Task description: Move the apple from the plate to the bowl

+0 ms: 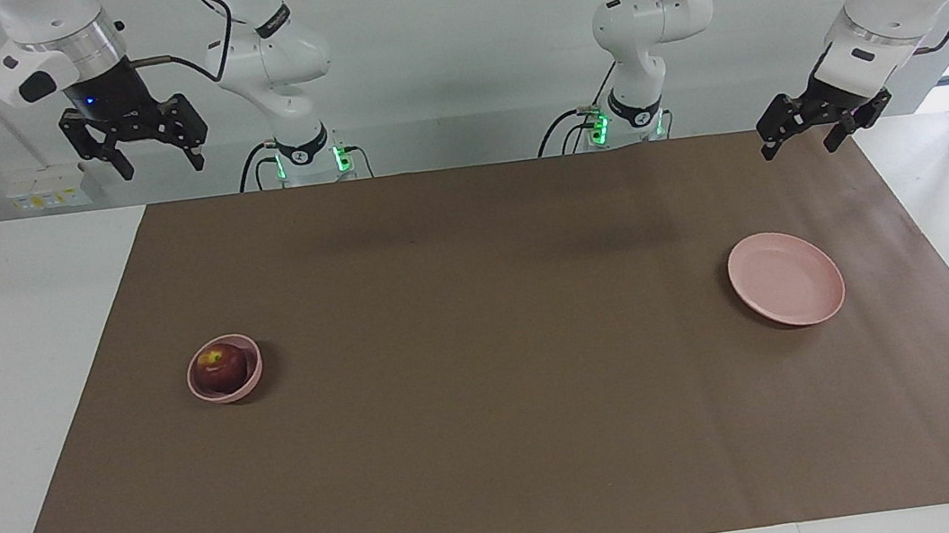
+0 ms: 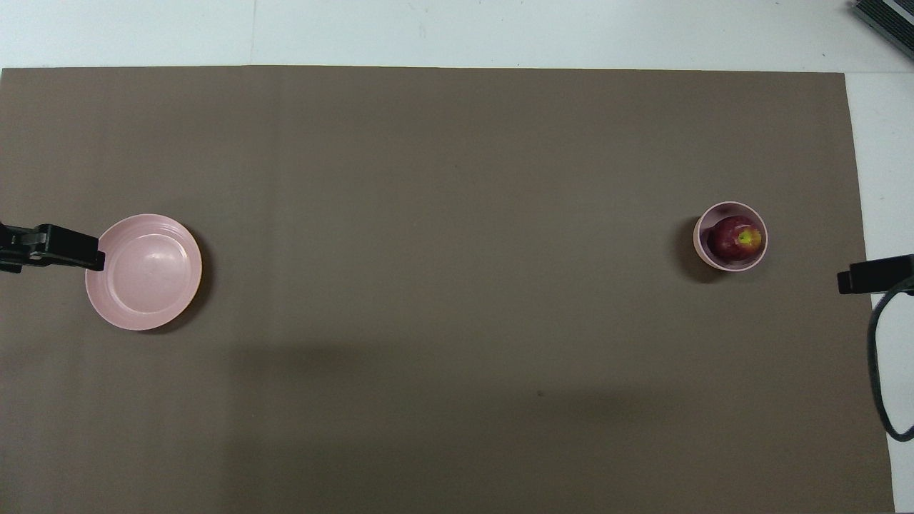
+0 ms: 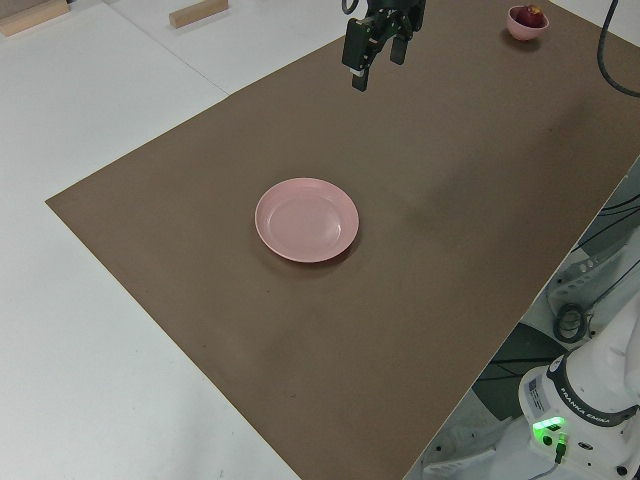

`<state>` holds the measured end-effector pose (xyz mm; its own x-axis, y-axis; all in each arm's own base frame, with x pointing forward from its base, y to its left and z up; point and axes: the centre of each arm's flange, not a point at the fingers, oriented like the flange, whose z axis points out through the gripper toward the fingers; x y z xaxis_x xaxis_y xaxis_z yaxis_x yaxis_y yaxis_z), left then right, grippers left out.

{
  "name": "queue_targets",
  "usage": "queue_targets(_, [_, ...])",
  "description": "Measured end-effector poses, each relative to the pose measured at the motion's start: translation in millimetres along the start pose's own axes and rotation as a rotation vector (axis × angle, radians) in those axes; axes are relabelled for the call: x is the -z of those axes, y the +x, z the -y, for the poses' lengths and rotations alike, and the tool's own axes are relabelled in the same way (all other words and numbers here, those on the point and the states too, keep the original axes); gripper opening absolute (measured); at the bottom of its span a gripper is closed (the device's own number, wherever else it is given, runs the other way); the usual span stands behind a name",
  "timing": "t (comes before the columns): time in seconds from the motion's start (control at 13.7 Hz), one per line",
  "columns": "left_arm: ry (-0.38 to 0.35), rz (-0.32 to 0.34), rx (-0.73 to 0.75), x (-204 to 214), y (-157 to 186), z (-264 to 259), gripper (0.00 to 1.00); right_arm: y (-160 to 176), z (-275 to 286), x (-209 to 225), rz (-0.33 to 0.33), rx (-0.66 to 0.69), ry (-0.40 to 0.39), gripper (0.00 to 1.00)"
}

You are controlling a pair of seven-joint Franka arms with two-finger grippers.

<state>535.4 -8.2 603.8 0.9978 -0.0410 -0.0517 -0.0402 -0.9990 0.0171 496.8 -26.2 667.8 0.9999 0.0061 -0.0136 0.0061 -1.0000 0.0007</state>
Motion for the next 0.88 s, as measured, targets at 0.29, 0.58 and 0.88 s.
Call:
queue_targets(0.29, [0.000, 0.000, 0.000, 0.0, 0.0, 0.0, 1.00, 0.0, -0.6, 0.0, 0.000, -0.001, 0.000, 1.00])
queue_targets(0.58, [0.000, 0.000, 0.000, 0.0, 0.0, 0.0, 1.00, 0.1, 0.9, 0.1, -0.001, 0.002, 0.001, 1.00])
queue_targets(0.88, [0.000, 0.000, 0.000, 0.0, 0.0, 0.0, 1.00, 0.2, 2.2, 0.0, -0.001, 0.004, 0.006, 1.00])
